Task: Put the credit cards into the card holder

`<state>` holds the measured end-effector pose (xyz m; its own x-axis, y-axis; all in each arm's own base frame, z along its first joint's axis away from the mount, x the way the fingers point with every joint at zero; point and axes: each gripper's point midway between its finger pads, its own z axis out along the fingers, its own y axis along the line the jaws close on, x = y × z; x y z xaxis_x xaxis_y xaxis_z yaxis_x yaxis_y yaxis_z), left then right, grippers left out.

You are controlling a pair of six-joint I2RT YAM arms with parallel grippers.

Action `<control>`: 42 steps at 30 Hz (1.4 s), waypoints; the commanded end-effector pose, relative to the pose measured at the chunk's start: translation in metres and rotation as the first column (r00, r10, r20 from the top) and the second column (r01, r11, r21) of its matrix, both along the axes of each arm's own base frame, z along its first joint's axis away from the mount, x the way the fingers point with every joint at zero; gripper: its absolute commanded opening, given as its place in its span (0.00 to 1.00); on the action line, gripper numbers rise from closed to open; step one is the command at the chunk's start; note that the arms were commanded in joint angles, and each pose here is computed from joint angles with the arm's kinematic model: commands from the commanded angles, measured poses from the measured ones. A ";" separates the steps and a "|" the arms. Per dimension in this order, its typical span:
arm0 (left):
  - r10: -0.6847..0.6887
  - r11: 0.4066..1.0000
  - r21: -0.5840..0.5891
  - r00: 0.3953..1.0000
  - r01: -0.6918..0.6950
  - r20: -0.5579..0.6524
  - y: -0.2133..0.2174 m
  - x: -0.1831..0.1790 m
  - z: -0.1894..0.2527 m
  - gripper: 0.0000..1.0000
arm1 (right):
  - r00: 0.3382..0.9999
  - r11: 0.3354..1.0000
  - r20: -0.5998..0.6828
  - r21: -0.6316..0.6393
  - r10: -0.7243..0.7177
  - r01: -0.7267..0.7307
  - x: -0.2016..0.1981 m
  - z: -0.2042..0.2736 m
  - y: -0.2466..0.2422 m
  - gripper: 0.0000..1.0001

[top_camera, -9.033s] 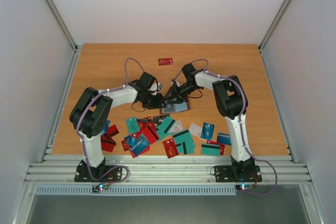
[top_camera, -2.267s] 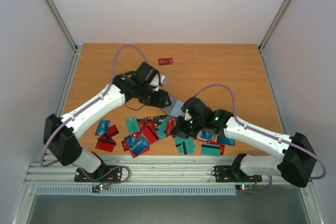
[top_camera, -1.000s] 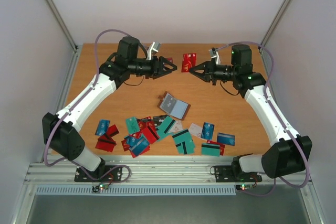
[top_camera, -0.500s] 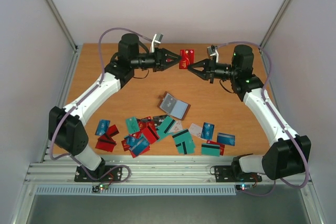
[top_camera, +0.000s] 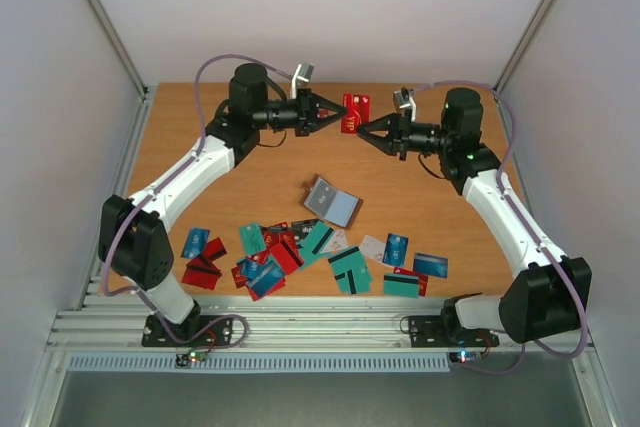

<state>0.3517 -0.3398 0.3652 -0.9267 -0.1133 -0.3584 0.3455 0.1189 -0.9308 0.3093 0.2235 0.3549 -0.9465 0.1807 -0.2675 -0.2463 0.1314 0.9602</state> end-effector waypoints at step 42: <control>-0.057 0.760 0.620 0.970 0.195 -0.235 0.040 -0.010 -0.244 0.00 | 0.871 0.821 -0.487 -0.473 0.059 -0.320 -0.047 -0.311 0.023 0.25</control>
<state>0.3419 -0.2939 0.1236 -0.9804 0.1630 -0.1106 0.1924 0.6722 -0.7150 0.2549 0.2459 0.0465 -0.9759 -0.0339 0.2153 0.1500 0.6121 0.7764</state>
